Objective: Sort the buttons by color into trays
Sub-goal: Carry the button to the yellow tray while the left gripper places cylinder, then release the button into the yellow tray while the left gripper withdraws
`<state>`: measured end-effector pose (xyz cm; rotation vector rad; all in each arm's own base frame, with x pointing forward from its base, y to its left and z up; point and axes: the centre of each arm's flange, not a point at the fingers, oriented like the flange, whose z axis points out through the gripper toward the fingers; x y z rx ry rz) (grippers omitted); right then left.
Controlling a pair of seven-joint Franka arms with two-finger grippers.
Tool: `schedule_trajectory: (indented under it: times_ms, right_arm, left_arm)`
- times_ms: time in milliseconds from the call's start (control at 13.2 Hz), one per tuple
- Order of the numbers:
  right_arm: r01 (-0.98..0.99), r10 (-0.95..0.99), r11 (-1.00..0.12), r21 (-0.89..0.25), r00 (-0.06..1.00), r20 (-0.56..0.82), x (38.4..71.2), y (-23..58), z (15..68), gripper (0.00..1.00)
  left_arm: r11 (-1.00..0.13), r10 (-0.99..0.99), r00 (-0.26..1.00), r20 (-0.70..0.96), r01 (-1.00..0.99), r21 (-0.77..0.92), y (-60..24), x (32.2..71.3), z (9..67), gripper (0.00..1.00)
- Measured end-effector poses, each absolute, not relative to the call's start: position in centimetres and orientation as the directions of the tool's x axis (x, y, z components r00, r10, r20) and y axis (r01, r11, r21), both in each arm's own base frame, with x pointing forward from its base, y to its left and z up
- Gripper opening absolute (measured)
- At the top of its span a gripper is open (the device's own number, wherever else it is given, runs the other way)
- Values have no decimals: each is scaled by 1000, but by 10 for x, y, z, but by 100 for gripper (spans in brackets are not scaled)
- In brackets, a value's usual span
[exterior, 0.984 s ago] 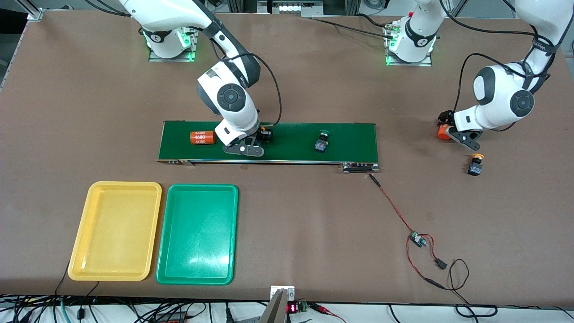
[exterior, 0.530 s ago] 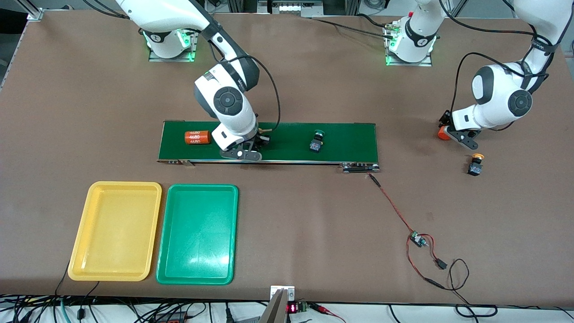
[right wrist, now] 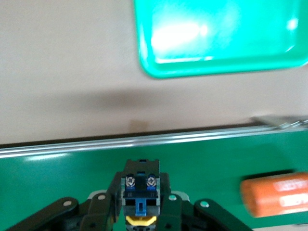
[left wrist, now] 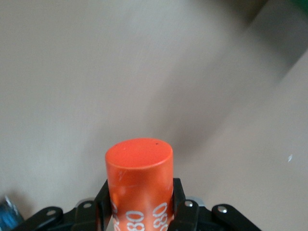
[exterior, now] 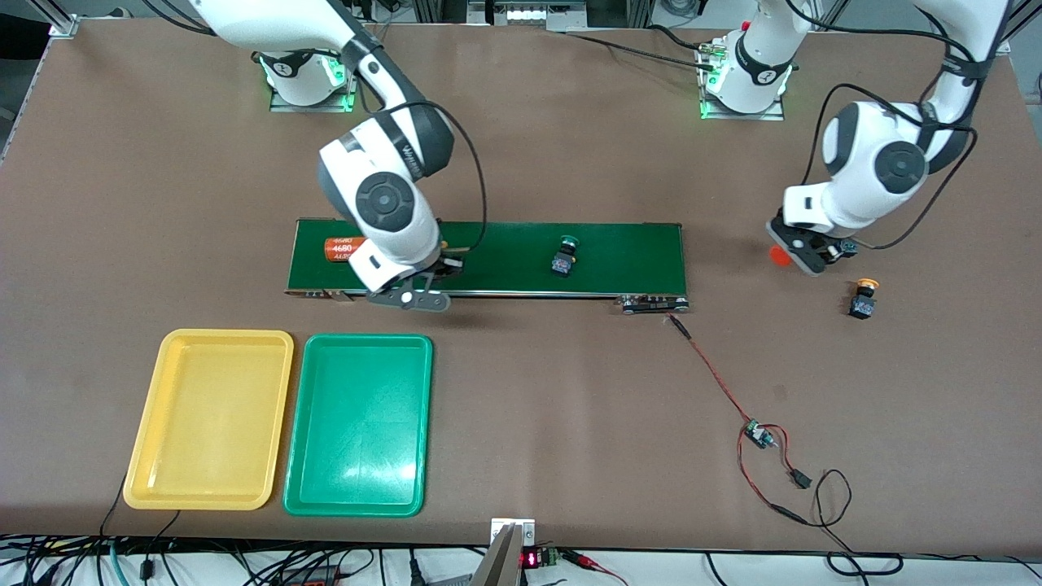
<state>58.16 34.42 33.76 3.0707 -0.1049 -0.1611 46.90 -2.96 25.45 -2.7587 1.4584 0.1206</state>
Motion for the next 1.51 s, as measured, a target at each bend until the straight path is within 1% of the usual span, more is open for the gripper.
schedule_trajectory:
  times_ms: [151,303,454,605,757,984,1287,1514]
  right_arm:
    - [-24,-29,-998,50,994,-102,610,287,369,33]
    - [11,8,-999,33,994,-107,632,215,396,33]
    - [53,51,-998,21,992,-112,646,150,411,33]
    - [95,94,-995,8,989,-117,655,93,413,33]
    - [124,121,-992,23,986,-118,660,50,409,33]
    - [148,142,-987,58,986,-90,669,17,391,33]
    - [126,122,-990,66,991,-53,683,-10,348,33]
    - [116,114,-991,59,993,-34,689,-38,324,33]
  left_arm:
    - [-453,-891,453,-46,-892,-12,-85,478,271,51]
    - [-355,-934,356,-20,-934,-36,-139,479,286,51]
    - [-285,-958,285,-11,-958,-44,-177,472,291,51]
    - [-237,-971,237,-9,-971,-37,-200,465,288,51]
    - [-192,-981,192,-6,-981,-26,-220,460,283,51]
    - [-132,-991,131,12,-991,-15,-255,457,279,51]
    - [-98,-995,98,33,-995,-4,-277,463,273,51]
    - [-76,-996,77,37,-997,11,-288,460,266,51]
